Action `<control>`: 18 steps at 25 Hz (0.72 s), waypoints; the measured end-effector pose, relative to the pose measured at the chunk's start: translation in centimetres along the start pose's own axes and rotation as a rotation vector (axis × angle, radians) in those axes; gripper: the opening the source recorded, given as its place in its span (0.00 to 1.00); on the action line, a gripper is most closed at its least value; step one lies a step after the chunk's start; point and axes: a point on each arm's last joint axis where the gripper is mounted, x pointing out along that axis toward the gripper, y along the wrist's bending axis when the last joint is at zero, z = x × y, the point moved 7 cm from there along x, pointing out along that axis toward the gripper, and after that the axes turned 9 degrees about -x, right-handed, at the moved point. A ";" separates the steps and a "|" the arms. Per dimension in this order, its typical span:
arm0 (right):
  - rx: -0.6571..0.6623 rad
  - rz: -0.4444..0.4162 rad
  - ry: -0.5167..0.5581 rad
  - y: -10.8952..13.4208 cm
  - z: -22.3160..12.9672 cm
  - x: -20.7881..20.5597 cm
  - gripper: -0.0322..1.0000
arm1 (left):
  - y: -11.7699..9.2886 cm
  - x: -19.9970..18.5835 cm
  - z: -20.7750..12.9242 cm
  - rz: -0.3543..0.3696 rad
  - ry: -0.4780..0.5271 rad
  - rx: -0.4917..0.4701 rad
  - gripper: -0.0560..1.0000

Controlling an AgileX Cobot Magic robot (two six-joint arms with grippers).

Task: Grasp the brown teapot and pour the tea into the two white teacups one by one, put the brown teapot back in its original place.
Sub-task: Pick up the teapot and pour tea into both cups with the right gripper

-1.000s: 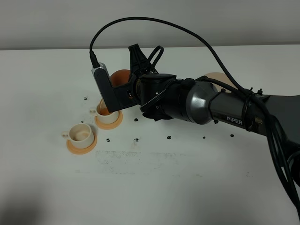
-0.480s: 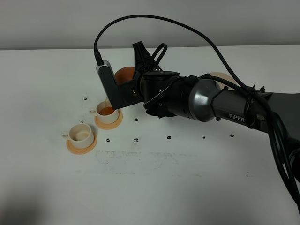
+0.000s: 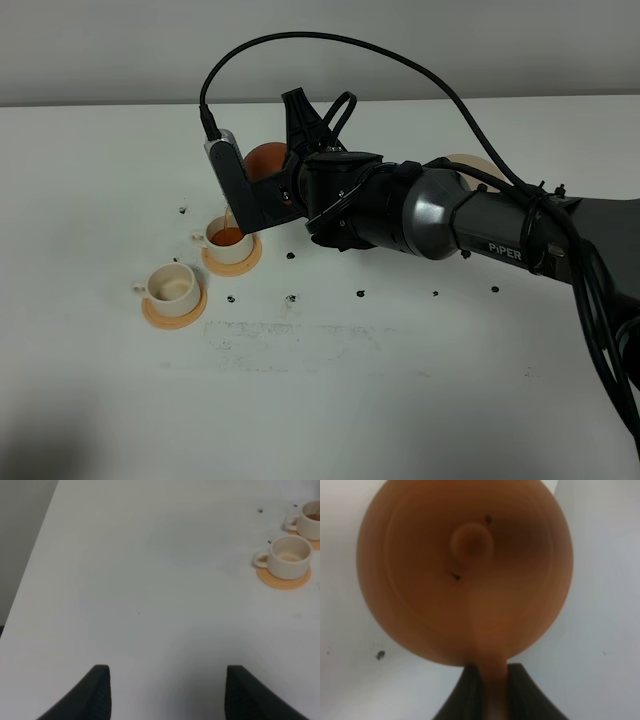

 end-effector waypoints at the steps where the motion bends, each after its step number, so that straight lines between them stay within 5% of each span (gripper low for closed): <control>1: 0.000 0.000 0.000 0.0 0.0 0.0 0.12 | 0.0 0.0 0.0 0.000 0.000 0.000 0.53; 18: -0.037 0.020 -0.003 0.9 0.5 0.8 0.12 | 0.0 0.0 0.0 -0.002 0.000 -0.002 0.53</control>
